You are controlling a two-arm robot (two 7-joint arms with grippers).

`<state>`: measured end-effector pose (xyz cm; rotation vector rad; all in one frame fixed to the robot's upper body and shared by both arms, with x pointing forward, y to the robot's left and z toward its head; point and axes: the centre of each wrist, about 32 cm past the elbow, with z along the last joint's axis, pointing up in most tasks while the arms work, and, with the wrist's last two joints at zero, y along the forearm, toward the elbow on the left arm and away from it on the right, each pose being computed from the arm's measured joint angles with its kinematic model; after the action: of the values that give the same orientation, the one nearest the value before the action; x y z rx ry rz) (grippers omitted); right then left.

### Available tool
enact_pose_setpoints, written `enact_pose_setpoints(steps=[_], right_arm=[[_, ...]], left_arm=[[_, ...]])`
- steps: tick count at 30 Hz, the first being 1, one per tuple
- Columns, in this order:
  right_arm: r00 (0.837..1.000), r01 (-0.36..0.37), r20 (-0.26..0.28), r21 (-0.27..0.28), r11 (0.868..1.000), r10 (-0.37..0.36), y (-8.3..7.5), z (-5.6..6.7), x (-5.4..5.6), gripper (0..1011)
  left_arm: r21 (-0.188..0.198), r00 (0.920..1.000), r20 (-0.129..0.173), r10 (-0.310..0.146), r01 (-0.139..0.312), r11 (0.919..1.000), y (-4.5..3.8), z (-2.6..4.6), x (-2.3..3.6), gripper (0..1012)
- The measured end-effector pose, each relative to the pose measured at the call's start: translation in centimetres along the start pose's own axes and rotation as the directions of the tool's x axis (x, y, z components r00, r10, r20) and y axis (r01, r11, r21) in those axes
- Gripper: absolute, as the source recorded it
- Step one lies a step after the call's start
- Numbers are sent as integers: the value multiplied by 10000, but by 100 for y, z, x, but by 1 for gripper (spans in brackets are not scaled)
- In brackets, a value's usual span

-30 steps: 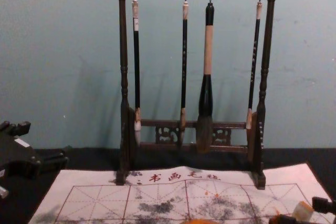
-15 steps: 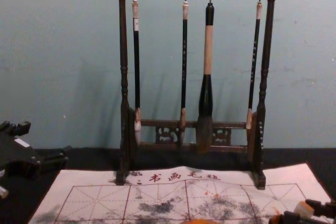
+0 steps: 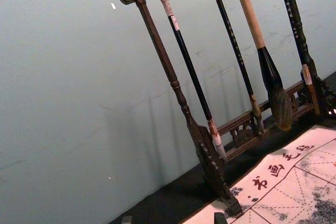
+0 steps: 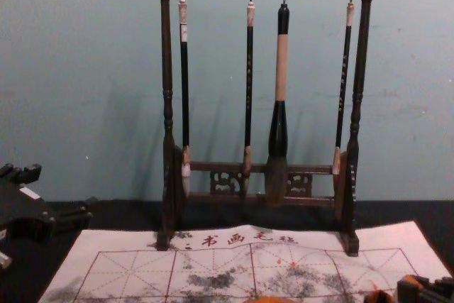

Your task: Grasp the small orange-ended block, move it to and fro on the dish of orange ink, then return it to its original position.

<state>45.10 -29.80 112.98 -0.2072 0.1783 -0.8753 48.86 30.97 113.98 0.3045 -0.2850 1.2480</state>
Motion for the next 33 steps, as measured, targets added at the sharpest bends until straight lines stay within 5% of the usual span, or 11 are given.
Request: enact_pose_setpoints(steps=[16,33], right_arm=[[9999,-14,-106,67,10000,15,-1,23,-5,71],[9991,-69,425,-5,10000,69,-75,335,-27,71]], left_arm=[[0,10000,0,0,0,10000,0,0,0,1010],[0,10000,-1,0,0,10000,0,0,0,1010]])
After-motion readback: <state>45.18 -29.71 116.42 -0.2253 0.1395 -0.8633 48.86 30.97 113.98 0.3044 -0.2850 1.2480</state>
